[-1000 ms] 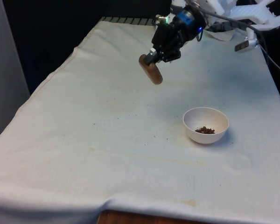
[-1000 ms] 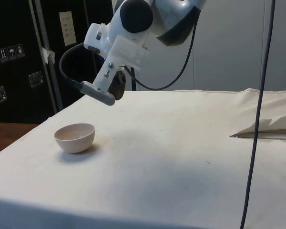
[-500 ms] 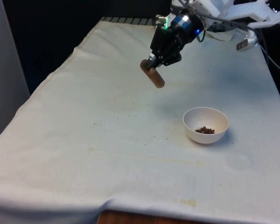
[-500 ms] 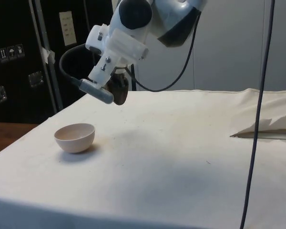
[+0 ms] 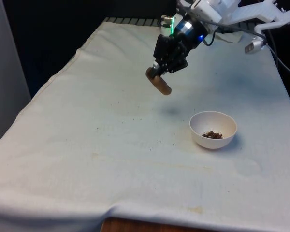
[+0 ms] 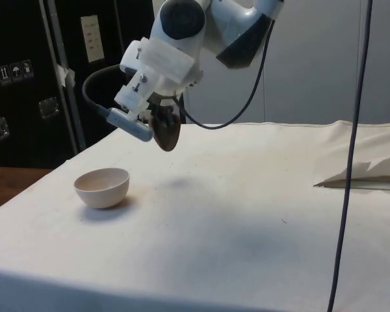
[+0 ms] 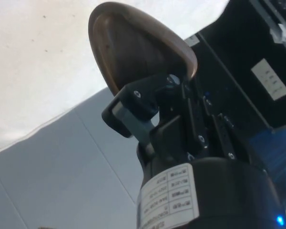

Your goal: Pour the coffee beans from the cup into the bowl.

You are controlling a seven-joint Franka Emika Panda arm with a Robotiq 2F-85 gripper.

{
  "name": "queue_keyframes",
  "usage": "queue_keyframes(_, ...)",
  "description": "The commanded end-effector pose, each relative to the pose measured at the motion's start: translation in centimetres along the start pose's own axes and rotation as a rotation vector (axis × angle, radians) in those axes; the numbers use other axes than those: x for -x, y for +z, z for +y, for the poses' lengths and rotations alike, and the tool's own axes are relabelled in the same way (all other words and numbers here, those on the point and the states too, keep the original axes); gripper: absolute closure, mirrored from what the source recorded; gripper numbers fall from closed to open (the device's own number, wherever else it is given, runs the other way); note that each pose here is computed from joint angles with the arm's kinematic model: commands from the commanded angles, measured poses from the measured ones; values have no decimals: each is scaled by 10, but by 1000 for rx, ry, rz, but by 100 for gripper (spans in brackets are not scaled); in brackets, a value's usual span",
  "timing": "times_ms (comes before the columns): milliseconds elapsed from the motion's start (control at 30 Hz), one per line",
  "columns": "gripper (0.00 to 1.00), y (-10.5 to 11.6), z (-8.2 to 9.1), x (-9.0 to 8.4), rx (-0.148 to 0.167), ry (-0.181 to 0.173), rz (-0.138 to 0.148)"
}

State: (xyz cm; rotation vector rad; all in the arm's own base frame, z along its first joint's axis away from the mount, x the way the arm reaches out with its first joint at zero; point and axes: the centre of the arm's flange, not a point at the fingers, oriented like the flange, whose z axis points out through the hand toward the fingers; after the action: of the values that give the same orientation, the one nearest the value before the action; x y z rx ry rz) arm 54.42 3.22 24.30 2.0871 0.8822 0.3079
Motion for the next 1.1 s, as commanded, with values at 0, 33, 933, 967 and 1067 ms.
queue_keyframes(0,100,3,-2,1,-25,3,3)
queue_keyframes(33,100,3,-2,1,-29,6,1)
queue_keyframes(933,100,23,-16,6,-157,98,-18)
queue_keyframes(967,100,25,-17,7,-167,106,-18)
queue_keyframes(1067,100,27,-17,8,-181,119,-18)
